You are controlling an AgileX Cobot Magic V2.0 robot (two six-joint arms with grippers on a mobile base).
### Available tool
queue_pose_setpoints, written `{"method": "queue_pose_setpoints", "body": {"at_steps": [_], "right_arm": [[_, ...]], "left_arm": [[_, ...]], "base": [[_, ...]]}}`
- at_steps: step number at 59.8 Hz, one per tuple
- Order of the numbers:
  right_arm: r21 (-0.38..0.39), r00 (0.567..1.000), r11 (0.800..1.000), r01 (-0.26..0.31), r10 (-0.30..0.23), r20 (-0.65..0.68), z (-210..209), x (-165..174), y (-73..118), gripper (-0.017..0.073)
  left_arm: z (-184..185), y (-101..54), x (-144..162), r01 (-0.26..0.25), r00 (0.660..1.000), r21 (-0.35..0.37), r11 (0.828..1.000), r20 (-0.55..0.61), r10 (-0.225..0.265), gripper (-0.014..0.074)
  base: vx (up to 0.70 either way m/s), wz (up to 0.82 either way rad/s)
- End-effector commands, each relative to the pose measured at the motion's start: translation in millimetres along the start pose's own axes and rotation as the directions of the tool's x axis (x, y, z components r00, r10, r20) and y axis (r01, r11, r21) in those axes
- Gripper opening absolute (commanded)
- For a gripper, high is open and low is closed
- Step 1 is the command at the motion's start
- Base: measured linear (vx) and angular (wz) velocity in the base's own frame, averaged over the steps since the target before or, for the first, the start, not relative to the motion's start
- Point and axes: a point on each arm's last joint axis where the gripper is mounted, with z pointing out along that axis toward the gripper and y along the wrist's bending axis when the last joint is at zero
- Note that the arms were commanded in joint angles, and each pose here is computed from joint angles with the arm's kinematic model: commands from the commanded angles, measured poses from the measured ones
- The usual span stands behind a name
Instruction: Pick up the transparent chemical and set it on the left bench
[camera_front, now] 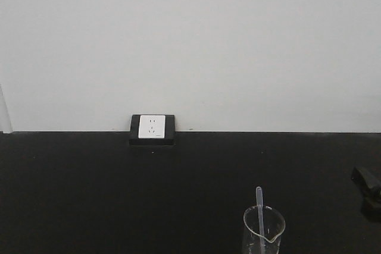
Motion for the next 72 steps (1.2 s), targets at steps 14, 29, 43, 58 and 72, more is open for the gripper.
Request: {"method": "queue_pose_setpoints", "body": {"at_steps": [14,29,43,58,72], "right_arm": [[-0.397,0.932,0.916,0.057,0.094,0.351,35,-29,33.2,0.0663],[-0.493,0.975,0.866,0.087,0.027,0.22,103,-1,39.8,0.0565],[-0.615,0.994,0.783,0.096,-0.042,0.102,143,43,46.8,0.0562],[-0.657,0.999,0.754,0.016,0.009,0.035,169,79,46.2,0.0562],[-0.666,0.999,0.745,-0.041,0.05,-0.004,185,89,45.5,0.0562]], "left_arm": [[-1,0.1,-3,0.009,0.997,-0.002,1.0,0.081,-0.009,-0.0003],[-1,0.1,-3,0.009,0.997,-0.002,1.0,0.081,-0.009,-0.0003],[-1,0.1,-3,0.009,0.997,-0.002,1.0,0.081,-0.009,-0.0003],[-1,0.1,-3,0.009,0.997,-0.002,1.0,0.081,-0.009,-0.0003],[-1,0.1,-3,0.009,0.997,-0.002,1.0,0.081,-0.009,-0.0003]], "base": [[0.0,0.0],[0.0,0.0],[0.0,0.0],[0.0,0.0],[0.0,0.0]]}}
